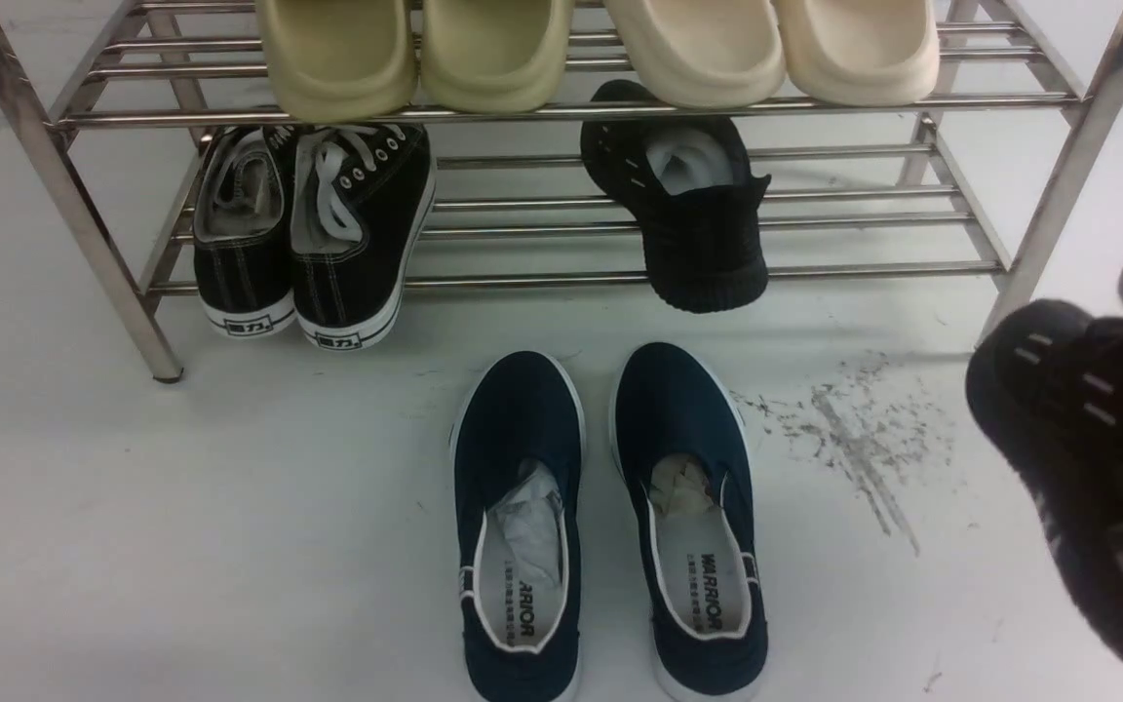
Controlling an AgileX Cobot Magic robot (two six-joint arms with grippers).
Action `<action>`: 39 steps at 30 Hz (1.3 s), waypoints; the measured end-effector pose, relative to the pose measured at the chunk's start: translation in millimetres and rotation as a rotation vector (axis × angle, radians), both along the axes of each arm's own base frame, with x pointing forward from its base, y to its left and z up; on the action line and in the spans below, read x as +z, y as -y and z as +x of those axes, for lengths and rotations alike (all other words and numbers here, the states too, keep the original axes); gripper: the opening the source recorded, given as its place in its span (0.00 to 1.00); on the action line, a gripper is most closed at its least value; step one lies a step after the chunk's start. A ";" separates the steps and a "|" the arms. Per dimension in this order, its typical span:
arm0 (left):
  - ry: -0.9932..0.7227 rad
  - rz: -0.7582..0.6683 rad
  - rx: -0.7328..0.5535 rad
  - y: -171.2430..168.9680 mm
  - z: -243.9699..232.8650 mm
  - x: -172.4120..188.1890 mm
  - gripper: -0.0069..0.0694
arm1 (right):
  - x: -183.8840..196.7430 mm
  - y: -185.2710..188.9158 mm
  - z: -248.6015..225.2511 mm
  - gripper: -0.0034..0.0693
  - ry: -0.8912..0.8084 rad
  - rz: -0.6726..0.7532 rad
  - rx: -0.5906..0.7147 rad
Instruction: Take the shoes off the shelf with your hand on the white table.
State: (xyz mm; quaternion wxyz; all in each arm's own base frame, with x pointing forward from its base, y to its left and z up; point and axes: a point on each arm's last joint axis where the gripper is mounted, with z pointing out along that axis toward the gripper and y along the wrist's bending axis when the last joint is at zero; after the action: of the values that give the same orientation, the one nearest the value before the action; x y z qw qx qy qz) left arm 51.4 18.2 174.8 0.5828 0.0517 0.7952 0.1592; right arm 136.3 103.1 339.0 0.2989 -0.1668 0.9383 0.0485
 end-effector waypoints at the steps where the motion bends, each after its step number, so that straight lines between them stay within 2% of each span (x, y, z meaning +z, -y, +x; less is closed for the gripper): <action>1: 0.000 0.000 0.000 0.0 0.0 0.0 0.41 | -6.4 -0.4 0.8 0.07 0.002 -0.001 -0.004; 9: 0.000 0.000 0.000 0.0 0.0 0.0 0.41 | -42.3 5.6 11.1 0.07 0.114 -0.019 -0.106; 16: 0.000 0.000 0.000 0.0 0.0 0.0 0.41 | -70.2 3.0 17.1 0.07 0.178 0.053 -0.159; 22: 0.000 0.000 0.000 0.0 0.0 0.0 0.41 | -88.2 -18.0 32.9 0.07 0.183 0.058 -0.083; 31: 0.000 0.000 0.000 0.0 0.0 0.0 0.41 | -149.4 -59.8 62.9 0.07 0.103 -0.021 0.092; 39: 0.000 0.000 0.000 0.0 0.0 0.0 0.41 | -164.6 -89.0 79.5 0.07 0.070 0.054 0.156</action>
State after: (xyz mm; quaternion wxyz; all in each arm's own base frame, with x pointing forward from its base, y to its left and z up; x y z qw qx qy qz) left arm 51.4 18.2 174.8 0.5828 0.0517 0.7952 0.1592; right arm 215.8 192.0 174.4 0.3315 -0.2331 0.9097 0.0912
